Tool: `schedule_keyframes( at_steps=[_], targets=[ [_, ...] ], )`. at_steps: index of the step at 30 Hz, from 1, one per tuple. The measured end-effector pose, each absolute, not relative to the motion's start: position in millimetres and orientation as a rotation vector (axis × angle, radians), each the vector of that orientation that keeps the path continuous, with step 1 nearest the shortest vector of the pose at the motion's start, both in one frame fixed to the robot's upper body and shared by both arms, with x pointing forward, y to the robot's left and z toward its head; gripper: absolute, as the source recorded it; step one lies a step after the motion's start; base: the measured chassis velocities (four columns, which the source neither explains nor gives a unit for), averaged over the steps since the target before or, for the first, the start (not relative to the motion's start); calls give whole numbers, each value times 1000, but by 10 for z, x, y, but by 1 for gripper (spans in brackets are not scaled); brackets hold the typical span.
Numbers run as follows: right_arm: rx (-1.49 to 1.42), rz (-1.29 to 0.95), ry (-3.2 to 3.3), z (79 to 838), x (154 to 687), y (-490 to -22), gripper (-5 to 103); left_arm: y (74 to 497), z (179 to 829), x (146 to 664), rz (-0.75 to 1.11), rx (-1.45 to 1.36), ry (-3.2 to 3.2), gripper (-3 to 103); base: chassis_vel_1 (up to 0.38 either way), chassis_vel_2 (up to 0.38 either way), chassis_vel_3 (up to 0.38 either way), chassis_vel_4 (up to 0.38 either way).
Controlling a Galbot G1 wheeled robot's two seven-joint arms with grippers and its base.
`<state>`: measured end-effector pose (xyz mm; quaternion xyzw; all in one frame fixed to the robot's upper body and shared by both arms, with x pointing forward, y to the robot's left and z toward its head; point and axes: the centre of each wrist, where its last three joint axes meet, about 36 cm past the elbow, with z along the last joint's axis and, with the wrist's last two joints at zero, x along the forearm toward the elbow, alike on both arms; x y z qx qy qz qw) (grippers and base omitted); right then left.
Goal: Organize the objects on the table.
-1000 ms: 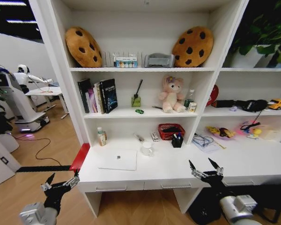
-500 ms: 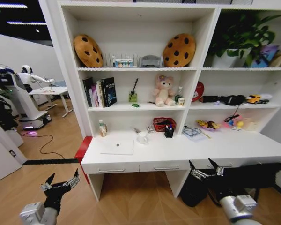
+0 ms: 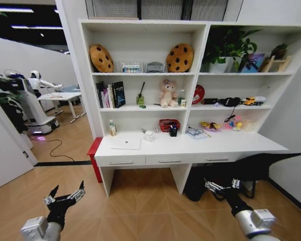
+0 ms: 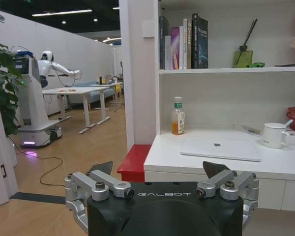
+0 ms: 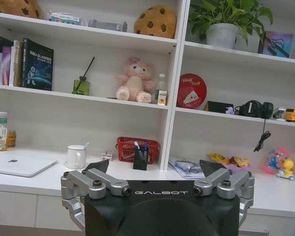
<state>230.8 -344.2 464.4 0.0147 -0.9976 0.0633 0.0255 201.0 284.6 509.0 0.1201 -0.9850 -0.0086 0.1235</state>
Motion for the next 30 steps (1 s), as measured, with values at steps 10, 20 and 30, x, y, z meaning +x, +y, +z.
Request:
schedule_keyframes(
  at_steps=[10,20,30],
  targets=[
    [46,196,-3085,4645,2311,-3442,100,2846,5090,2011,-25,351,-2873,100,-42,16,73,-30],
    [46,196,-3085,4645,2310,-3442,100,2846,5090,2010,-25,351,-2872,100,5,-1,-4,2],
    [46,196,-3085,4645,2310,-3442,100,2846,5090,2010,-26,351,-2872,100,0,0,0,0]
  ],
)
